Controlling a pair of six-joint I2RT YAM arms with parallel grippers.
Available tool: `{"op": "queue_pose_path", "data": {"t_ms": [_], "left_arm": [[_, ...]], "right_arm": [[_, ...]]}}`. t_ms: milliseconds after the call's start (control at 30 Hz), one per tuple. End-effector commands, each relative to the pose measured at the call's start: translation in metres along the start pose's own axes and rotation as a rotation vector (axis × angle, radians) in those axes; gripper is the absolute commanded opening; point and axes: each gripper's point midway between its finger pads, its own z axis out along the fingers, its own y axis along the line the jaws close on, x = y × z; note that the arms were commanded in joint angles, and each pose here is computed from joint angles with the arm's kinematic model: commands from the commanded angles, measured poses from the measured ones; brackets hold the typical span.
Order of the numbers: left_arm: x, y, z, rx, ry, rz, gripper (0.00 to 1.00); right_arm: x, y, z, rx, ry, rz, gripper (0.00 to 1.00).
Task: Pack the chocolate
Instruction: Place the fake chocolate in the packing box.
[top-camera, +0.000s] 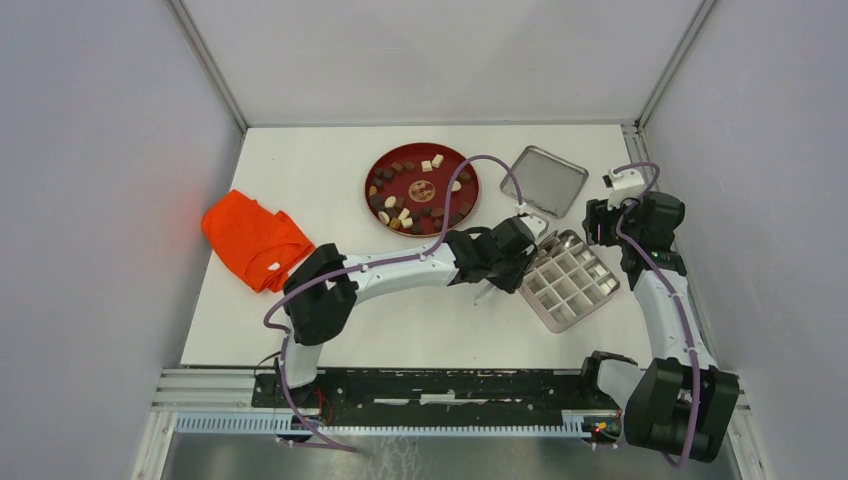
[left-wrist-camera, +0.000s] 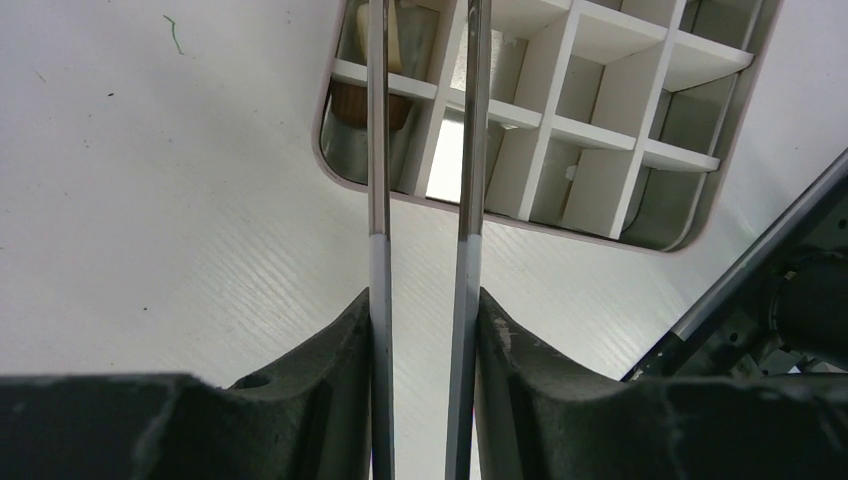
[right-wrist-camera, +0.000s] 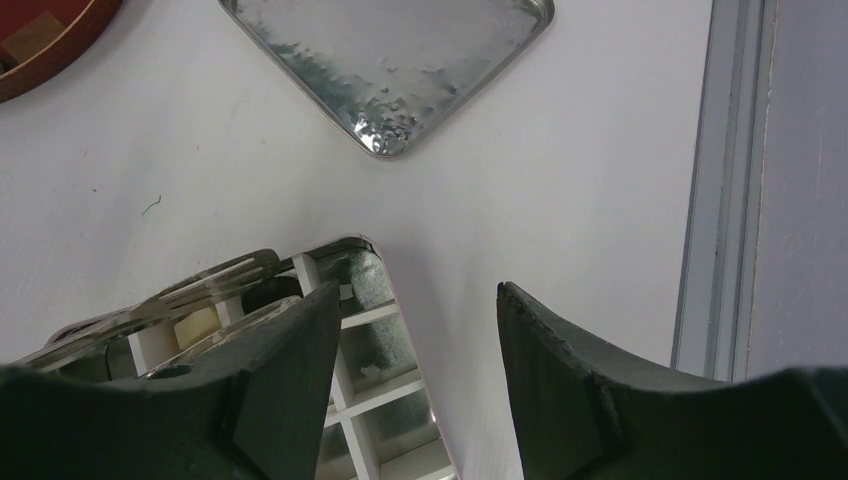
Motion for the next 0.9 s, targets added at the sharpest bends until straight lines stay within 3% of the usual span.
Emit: {"op": "queue_pose_path", "data": {"t_ms": [0,233,367,867], "left_arm": [[-0.049,-0.023,-0.045,0.101,-0.157,-0.019,0.4],[-0.047,-0.013,-0.082,0.09,-0.212,-0.058,0.38],[-0.024,0.012,-0.094,0.021,-0.199,-0.09,0.38],[-0.01,0.188,-0.147,-0.234,-0.174,-0.311,0.39]], "right_arm": [[-0.023,-0.005,-0.001,0.01,-0.065,-0.019,0.64],[-0.022,-0.003,-0.001,0.001,-0.066,-0.018,0.64],[-0.022,-0.002,-0.001,-0.003,-0.066,-0.019,0.64],[-0.017,0.005,0.004,-0.046,-0.058,-0.009,0.64]]}}
